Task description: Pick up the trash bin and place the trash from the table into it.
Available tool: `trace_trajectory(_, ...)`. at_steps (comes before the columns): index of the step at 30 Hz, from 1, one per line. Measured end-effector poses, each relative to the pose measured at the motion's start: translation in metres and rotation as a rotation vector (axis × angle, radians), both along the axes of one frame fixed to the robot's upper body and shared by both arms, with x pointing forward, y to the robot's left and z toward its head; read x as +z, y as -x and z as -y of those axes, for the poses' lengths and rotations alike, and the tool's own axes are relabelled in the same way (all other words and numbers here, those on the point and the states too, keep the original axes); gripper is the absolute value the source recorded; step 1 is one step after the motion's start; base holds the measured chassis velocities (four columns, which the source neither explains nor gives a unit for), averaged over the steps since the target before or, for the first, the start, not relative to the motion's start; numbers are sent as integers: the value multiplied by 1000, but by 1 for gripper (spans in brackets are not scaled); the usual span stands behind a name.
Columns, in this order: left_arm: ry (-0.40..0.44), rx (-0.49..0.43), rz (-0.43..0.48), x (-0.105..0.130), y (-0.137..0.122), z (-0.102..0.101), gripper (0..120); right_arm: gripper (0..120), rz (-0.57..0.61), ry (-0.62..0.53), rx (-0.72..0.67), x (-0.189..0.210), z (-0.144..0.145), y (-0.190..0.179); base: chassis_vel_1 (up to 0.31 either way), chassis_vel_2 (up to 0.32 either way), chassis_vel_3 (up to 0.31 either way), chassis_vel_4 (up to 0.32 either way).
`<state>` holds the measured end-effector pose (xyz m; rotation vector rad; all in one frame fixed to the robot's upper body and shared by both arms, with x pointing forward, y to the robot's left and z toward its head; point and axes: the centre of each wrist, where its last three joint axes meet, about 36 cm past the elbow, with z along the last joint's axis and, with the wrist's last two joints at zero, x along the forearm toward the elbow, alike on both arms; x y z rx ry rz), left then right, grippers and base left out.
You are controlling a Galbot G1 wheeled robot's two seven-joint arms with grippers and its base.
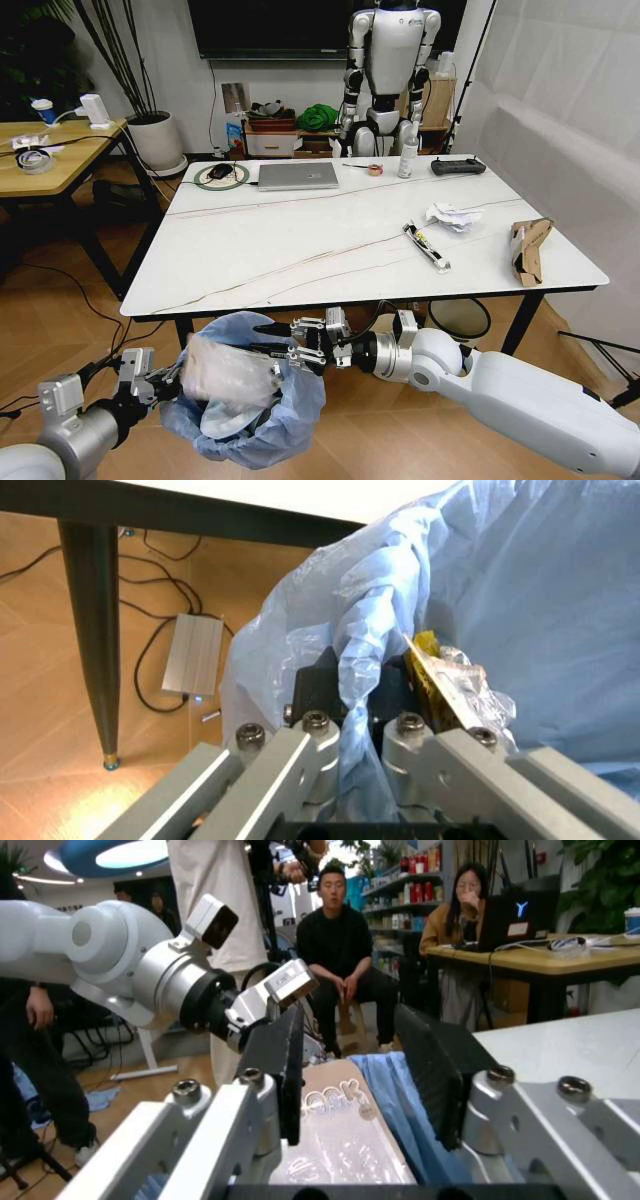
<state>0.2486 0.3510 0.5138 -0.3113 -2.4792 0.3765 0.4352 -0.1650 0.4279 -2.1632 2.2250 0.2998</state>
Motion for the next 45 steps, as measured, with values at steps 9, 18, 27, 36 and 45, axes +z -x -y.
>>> trace_trajectory(9, 13, -6, 3, -1, 1, 2, 0, 57, 37, -39, -55, 18, 4, -12, 0, 0, 0, 0)
trace_trajectory(18, 37, -52, 29, 3, 1, 10, 0, 98, 39, 19, -584, 68, 75, -48, 0, 0, 0, 0)
trace_trajectory(27, 35, -79, 52, 6, 1, 14, 0, 100, 10, 182, -918, 61, 155, -63, 0, 0, 0, 0)
trace_trajectory(36, 33, -80, 66, 6, 3, 16, 0, 100, -52, 419, -1037, 32, 205, -86, 0, 0, 0, 0)
trace_trajectory(45, 37, -81, 63, 1, 8, 17, 0, 100, -115, 491, -1066, 16, 231, -111, 0, 0, 0, 0)
